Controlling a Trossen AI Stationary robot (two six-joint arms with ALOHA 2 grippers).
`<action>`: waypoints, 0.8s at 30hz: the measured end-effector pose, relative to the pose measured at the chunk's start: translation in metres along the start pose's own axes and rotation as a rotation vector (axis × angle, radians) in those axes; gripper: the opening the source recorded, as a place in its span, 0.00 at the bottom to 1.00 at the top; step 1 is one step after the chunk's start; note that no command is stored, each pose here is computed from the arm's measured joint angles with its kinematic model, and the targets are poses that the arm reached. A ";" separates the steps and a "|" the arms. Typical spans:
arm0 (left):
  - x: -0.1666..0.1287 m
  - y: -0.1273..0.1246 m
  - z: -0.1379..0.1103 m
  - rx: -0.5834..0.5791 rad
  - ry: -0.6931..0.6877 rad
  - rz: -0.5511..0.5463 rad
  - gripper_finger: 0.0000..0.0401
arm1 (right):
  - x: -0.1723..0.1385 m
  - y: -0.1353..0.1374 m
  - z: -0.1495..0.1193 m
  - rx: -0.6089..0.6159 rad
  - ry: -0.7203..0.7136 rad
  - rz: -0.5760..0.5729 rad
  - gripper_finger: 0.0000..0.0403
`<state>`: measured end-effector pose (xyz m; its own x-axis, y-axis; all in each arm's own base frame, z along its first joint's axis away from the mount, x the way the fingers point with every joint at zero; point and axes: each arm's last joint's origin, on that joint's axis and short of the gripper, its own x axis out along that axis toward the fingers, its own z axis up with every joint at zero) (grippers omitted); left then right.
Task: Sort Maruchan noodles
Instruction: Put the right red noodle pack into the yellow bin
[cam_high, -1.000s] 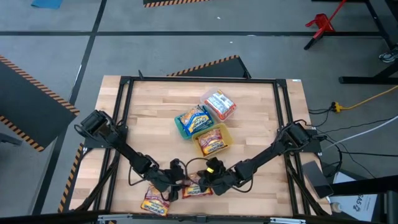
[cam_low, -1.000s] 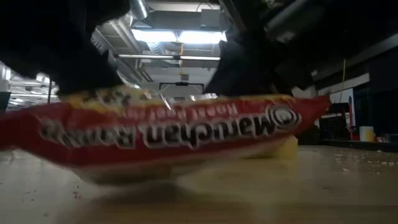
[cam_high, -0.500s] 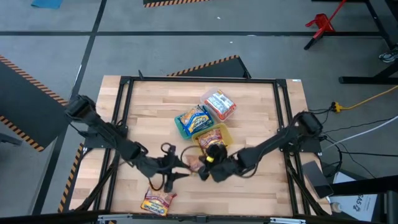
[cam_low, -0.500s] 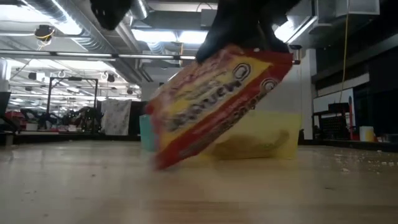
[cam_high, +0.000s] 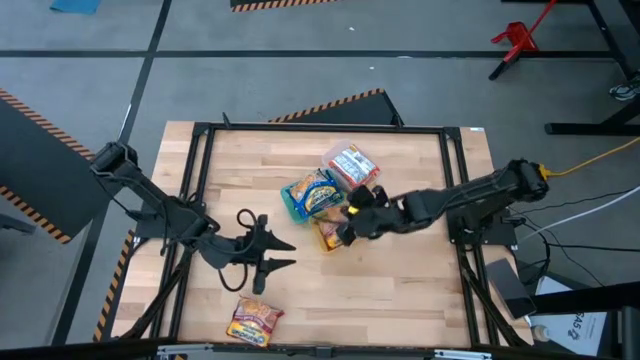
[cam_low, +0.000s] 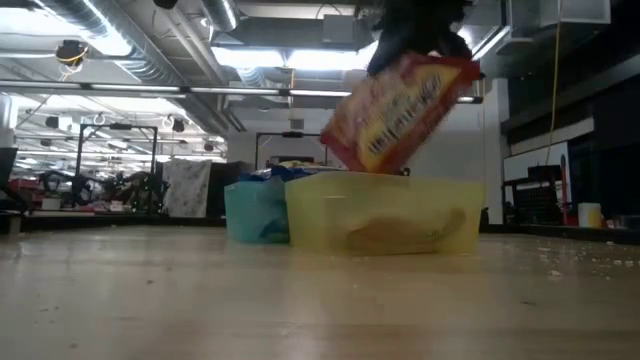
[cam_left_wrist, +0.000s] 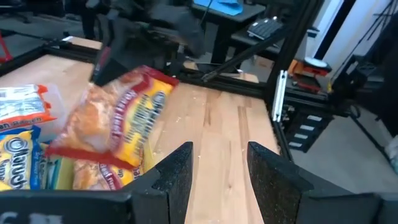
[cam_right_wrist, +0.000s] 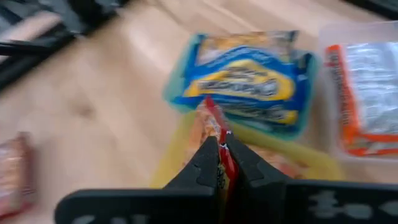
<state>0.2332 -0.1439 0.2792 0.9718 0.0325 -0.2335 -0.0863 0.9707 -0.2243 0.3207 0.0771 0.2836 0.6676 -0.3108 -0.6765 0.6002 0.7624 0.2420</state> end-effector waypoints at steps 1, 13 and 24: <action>0.000 0.000 0.000 0.001 0.002 0.003 0.37 | 0.002 -0.003 0.002 -0.010 0.008 -0.012 0.00; 0.000 0.001 -0.003 0.002 0.024 0.015 0.37 | 0.046 -0.029 -0.005 -0.029 0.150 0.135 0.00; 0.000 0.002 -0.003 -0.006 0.016 0.044 0.37 | 0.066 -0.047 -0.009 0.030 0.191 0.262 0.00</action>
<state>0.2321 -0.1429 0.2755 0.9635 0.0710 -0.2580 -0.1299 0.9670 -0.2192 0.3320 0.0259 0.2211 0.7082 0.0077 -0.7060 0.4337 0.7842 0.4437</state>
